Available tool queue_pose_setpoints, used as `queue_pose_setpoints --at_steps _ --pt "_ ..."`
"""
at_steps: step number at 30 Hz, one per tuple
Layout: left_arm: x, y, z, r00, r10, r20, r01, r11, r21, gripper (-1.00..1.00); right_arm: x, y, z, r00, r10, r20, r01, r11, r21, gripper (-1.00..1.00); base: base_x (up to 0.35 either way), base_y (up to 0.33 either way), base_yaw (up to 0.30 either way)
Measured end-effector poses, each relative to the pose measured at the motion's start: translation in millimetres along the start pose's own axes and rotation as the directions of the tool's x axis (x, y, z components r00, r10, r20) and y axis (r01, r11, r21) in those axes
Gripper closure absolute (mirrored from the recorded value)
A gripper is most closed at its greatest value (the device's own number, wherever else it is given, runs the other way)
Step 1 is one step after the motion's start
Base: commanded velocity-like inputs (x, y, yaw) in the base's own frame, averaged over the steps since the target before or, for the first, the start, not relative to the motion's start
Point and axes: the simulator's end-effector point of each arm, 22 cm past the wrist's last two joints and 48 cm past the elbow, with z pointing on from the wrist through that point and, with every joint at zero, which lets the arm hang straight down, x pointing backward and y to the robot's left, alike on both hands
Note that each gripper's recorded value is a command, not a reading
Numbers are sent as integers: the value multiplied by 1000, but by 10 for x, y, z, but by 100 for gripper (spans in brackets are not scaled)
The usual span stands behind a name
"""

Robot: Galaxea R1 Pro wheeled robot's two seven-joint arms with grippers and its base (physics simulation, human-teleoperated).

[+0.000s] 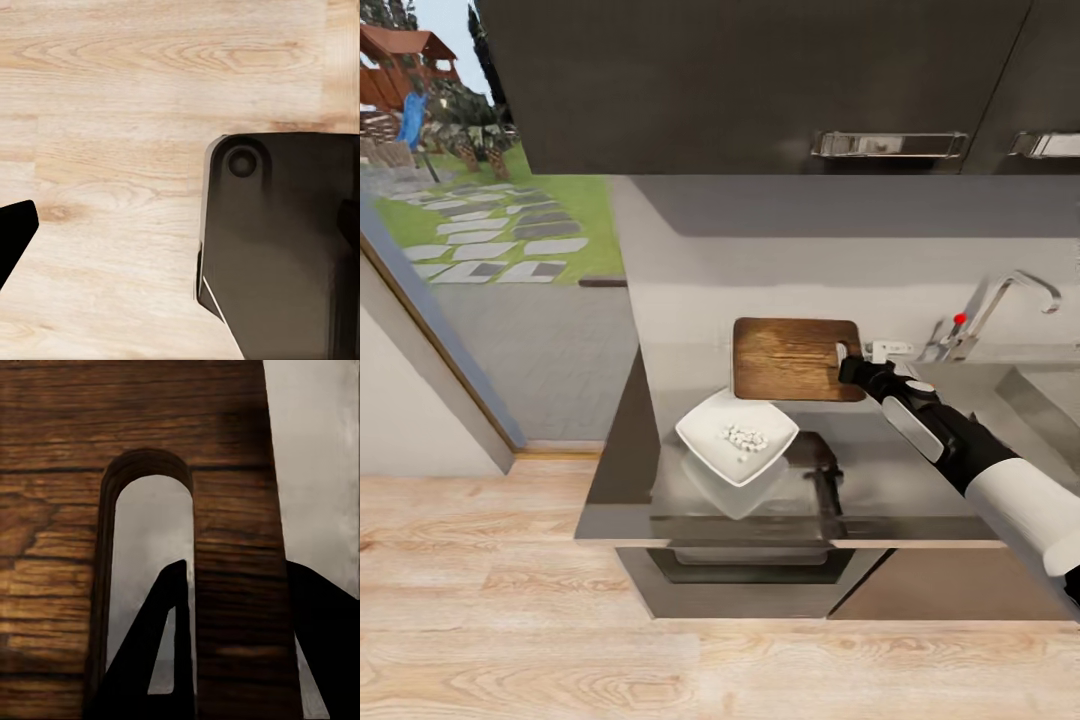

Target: In the kitchen, take the Vidalia onion out of the sink, dice it on the chopping board with the paring knife, put the diced onion into the bowl on the countertop, then place both the paring knife and the chopping board into the sink.

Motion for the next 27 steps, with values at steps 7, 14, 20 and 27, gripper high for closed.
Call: queue_pose_setpoints --at_steps 7,14,20,27 --pt "1 0 0 1000 0 0 0 1000 0 -100 -36 -304 -18 1000 20 5 -20 991 129 100 0 -317 0" --pt "2 0 0 1000 0 -1 0 1000 0 -100 -126 -601 -61 996 83 30 -87 969 231 100 -16 -318 0" --pt "4 1 -1 1000 0 -1 0 1000 0 -100 -111 -745 -101 996 87 30 -92 950 299 100 -71 -318 0" --pt "6 0 -2 1000 1 -2 -1 1000 0 -100 -50 -860 -153 995 99 28 -102 916 389 100 -76 -318 0"
